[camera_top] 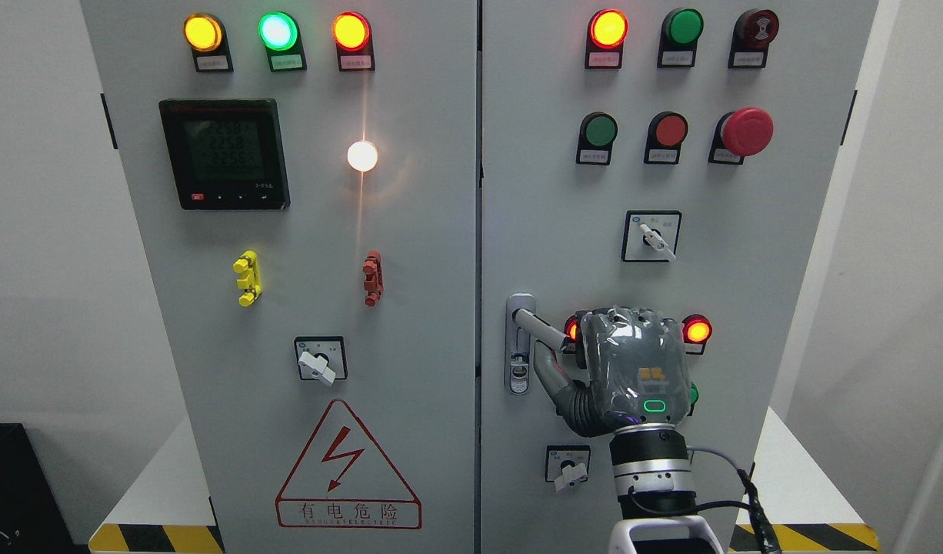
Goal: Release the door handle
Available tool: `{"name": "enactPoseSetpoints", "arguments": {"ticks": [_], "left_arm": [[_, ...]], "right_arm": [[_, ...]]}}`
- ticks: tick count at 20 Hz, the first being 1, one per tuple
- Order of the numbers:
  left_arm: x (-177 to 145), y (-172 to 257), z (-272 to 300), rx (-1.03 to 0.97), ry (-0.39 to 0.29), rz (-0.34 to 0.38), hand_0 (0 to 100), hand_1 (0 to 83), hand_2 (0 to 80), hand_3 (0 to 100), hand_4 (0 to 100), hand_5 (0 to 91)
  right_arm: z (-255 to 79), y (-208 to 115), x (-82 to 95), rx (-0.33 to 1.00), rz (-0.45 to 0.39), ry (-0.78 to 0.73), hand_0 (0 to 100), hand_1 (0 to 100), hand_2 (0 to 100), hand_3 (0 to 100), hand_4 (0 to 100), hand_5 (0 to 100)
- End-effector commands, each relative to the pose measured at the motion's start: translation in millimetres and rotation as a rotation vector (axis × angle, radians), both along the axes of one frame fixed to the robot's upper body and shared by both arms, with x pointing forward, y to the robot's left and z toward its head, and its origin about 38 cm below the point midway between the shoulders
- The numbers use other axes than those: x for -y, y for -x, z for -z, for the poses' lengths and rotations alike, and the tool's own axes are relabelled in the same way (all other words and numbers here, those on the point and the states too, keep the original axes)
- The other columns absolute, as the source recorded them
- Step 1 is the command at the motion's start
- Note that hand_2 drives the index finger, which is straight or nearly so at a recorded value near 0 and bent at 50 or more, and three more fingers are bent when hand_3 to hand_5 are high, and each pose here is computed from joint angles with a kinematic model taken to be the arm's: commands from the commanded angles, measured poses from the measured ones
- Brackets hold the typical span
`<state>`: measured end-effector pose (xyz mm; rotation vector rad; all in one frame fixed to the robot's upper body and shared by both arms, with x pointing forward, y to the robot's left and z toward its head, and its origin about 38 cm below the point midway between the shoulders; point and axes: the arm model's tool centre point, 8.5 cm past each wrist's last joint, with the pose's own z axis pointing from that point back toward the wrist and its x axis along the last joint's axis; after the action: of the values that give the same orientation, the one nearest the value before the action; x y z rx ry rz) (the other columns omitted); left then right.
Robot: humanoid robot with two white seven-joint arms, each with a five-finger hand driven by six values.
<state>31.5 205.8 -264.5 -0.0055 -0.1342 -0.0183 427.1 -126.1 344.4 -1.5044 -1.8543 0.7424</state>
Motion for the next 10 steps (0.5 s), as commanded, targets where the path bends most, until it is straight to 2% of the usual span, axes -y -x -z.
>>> {"name": "enactPoseSetpoints", "arguments": {"ticks": [1,10], "left_arm": [[0.0,10.7,0.4,-0.016,0.0,-0.002,12,55.6,0.0,0,0,0.0],[0.0,10.7,0.4,-0.016,0.0,-0.002,12,55.6,0.0,0,0,0.0]], "right_arm": [[-2.6,1.8,3.1,0.013,0.006,-0.004,46,41,90,100,100,97],[-3.5,3.9,5.4,0.019,0.009,-0.005,46,41,90,100,100,97]]}}
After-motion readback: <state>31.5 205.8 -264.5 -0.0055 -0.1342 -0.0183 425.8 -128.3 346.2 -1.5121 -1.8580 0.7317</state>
